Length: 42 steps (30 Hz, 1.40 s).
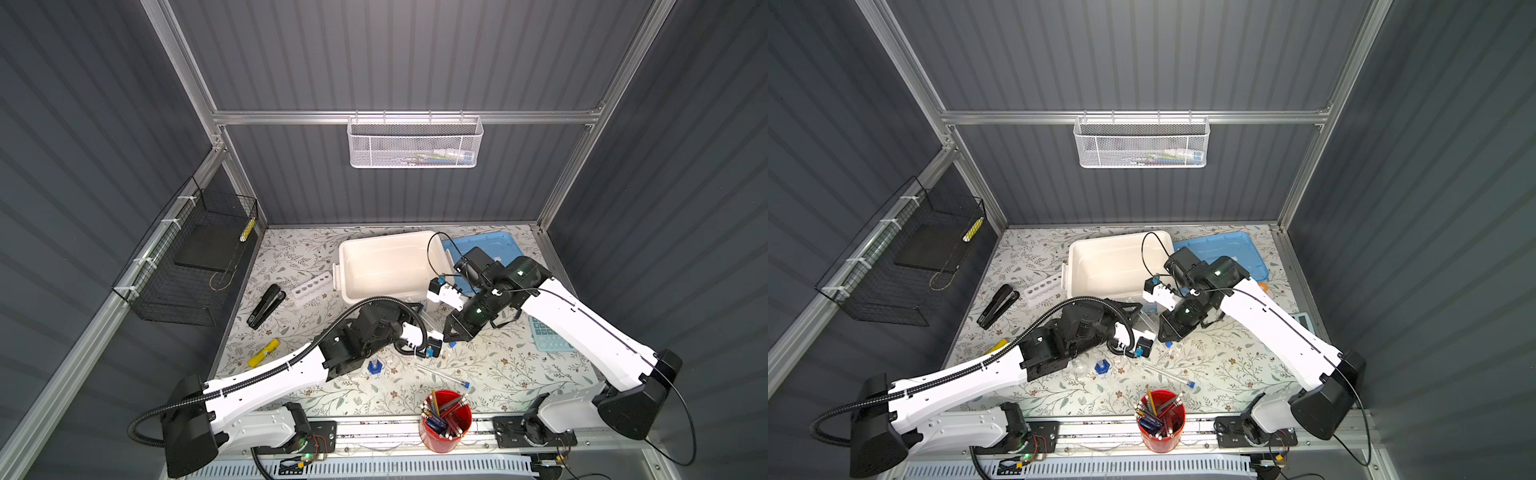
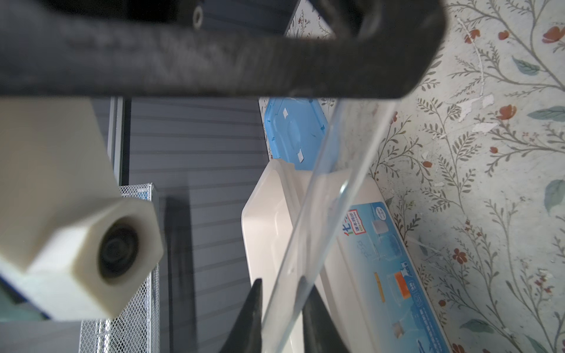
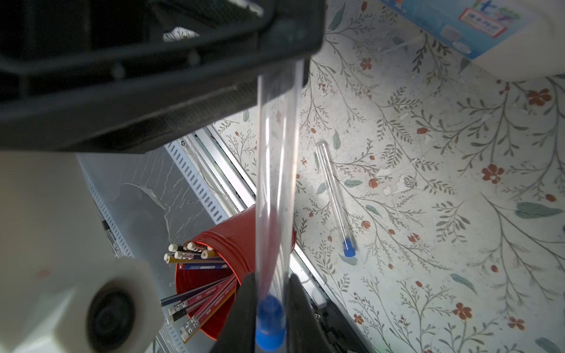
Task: Organize the chemistry lab equipment
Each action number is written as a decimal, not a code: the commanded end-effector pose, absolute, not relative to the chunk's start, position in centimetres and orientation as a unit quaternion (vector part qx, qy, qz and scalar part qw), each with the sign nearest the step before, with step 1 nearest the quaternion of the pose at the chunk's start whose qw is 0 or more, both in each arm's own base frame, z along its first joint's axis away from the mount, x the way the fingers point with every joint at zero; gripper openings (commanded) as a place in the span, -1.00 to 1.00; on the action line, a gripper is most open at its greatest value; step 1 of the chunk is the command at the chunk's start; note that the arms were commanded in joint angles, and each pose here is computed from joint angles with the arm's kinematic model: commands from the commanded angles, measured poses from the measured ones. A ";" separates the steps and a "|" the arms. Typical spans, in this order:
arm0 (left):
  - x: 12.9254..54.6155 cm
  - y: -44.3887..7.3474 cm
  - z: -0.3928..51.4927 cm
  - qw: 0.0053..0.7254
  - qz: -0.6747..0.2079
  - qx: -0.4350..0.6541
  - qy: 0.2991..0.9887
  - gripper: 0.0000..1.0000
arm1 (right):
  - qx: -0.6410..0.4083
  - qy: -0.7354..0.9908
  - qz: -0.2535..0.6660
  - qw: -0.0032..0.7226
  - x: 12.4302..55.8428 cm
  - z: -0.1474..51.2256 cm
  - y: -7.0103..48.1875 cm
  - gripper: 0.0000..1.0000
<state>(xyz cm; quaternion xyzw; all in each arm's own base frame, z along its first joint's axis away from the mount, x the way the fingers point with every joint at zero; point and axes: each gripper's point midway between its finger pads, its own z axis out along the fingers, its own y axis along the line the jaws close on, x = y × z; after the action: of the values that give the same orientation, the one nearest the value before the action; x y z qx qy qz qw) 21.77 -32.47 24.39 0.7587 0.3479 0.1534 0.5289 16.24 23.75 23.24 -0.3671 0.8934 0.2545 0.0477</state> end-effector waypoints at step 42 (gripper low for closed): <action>23.1 -31.7 29.5 0.616 -0.023 0.577 0.536 -1.00 | -0.184 0.832 0.287 0.437 21.7 35.0 17.0 0.18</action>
<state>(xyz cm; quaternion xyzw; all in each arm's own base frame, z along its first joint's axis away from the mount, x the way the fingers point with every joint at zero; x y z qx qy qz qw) 23.00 -31.72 25.38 0.6529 0.5003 0.0546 0.5661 19.66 17.74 32.98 -0.2305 0.8616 0.2868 0.3498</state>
